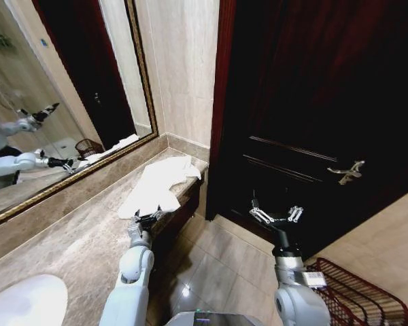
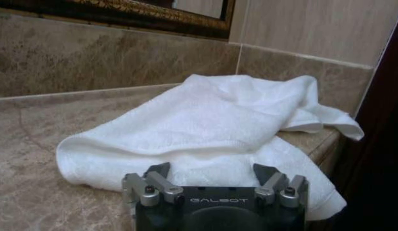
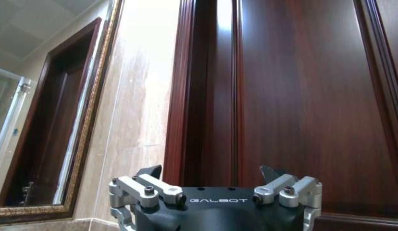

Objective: Discard the used towel into the hamper.

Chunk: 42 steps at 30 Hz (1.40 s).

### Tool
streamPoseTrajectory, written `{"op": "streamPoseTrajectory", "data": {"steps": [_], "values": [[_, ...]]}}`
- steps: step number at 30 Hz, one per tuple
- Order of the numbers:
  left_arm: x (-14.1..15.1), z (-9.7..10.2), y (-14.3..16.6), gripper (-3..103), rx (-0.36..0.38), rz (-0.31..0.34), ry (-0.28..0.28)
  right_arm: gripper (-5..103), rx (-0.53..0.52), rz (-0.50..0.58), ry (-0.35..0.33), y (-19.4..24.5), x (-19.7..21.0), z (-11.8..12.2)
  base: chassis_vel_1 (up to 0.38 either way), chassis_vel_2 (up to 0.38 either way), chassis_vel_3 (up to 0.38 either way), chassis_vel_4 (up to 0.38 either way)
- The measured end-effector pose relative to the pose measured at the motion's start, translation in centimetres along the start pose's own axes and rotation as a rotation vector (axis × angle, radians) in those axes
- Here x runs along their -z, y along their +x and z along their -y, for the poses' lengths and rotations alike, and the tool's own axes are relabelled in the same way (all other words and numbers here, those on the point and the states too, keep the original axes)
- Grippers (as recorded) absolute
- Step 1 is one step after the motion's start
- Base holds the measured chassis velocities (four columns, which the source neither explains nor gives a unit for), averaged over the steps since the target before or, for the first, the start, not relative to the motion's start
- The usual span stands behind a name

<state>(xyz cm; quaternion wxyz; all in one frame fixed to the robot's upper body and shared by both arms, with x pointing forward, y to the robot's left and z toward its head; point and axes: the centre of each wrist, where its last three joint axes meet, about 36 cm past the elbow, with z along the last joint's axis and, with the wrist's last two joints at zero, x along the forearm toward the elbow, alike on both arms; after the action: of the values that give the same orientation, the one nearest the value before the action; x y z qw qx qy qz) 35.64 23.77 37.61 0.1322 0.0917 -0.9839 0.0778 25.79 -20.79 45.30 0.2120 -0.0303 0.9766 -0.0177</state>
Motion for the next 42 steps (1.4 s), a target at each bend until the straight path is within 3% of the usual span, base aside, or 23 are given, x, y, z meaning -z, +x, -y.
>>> {"op": "streamPoseTrajectory", "data": {"steps": [4, 5, 6, 7, 9, 12, 16, 18, 19, 21, 23, 30, 36, 37, 40, 42], "values": [[-0.1, 0.0, 0.0, 72, -0.009, 0.000, 0.009, 100, -0.003, 0.002, -0.002, -0.1, 0.0, 0.0, 0.000, 0.000, 0.000, 0.000], [-0.1, 0.0, 0.0, 72, -0.009, 0.000, 0.009, 100, -0.003, 0.002, -0.002, -0.1, -0.1, 0.0, 0.000, 0.000, 0.000, 0.000], [-0.2, -0.2, 0.0, 61, -0.011, 0.001, 0.007, 100, -0.005, 0.002, -0.004, -0.1, -0.1, -0.1, 0.000, 0.000, 0.000, 0.000], [-0.2, -0.2, 0.0, 61, -0.011, 0.001, 0.007, 100, -0.005, 0.002, -0.004, -0.1, -0.1, -0.1, 0.000, 0.000, 0.000, 0.000], [-0.5, -0.3, 0.0, 50, -0.011, 0.008, 0.008, 100, -0.007, 0.001, -0.006, -0.1, -0.2, -0.1, 0.000, 0.000, 0.000, 0.000], [-0.6, -0.3, 0.1, 44, -0.011, 0.011, 0.009, 100, -0.007, 0.001, -0.007, 0.0, -0.2, -0.2, 0.000, 0.000, 0.000, 0.000], [-0.7, -0.2, 0.2, 23, -0.012, 0.016, 0.016, 100, -0.006, 0.002, -0.007, 0.0, -0.3, -0.2, 0.000, 0.000, 0.000, 0.000], [-0.7, -0.2, 0.2, 23, -0.012, 0.017, 0.017, 100, -0.006, 0.002, -0.007, 0.0, -0.3, -0.2, 0.000, 0.000, 0.000, 0.000], [-0.7, -0.2, 0.3, 12, -0.012, 0.021, 0.020, 100, -0.005, 0.003, -0.007, 0.0, -0.3, -0.2, 0.000, 0.000, 0.000, 0.000], [-0.8, -0.2, 0.3, 12, -0.012, 0.024, 0.021, 100, -0.005, 0.003, -0.007, 0.0, -0.3, -0.2, 0.000, 0.000, 0.000, 0.000], [-0.8, -0.2, 0.3, 6, -0.019, 0.040, 0.033, 100, -0.009, 0.002, -0.007, 0.1, -0.3, -0.2, 0.000, 0.000, 0.000, 0.000], [-0.9, -0.4, 0.5, 4, -0.061, 0.097, 0.052, 100, -0.015, 0.006, -0.005, 0.2, -0.3, -0.1, 0.000, 0.000, 0.000, 0.000], [-1.2, -0.2, 1.1, 4, -0.114, 0.266, 0.057, 100, -0.021, 0.051, -0.014, 0.1, -0.3, -0.1, 0.000, 0.000, 0.000, 0.000], [-1.2, -0.2, 1.1, 4, -0.114, 0.266, 0.057, 100, -0.021, 0.051, -0.014, 0.1, -0.3, -0.1, 0.000, 0.000, 0.000, 0.000], [-0.1, 0.1, 1.9, 4, -0.132, 0.397, 0.044, 100, -0.029, 0.061, -0.019, 0.0, 0.1, -0.1, 0.000, 0.000, 0.000, 0.000], [0.3, 0.2, 2.3, 4, -0.134, 0.419, 0.047, 100, -0.030, 0.062, -0.018, 0.0, 0.2, -0.1, 0.000, 0.000, 0.000, 0.000]]}}
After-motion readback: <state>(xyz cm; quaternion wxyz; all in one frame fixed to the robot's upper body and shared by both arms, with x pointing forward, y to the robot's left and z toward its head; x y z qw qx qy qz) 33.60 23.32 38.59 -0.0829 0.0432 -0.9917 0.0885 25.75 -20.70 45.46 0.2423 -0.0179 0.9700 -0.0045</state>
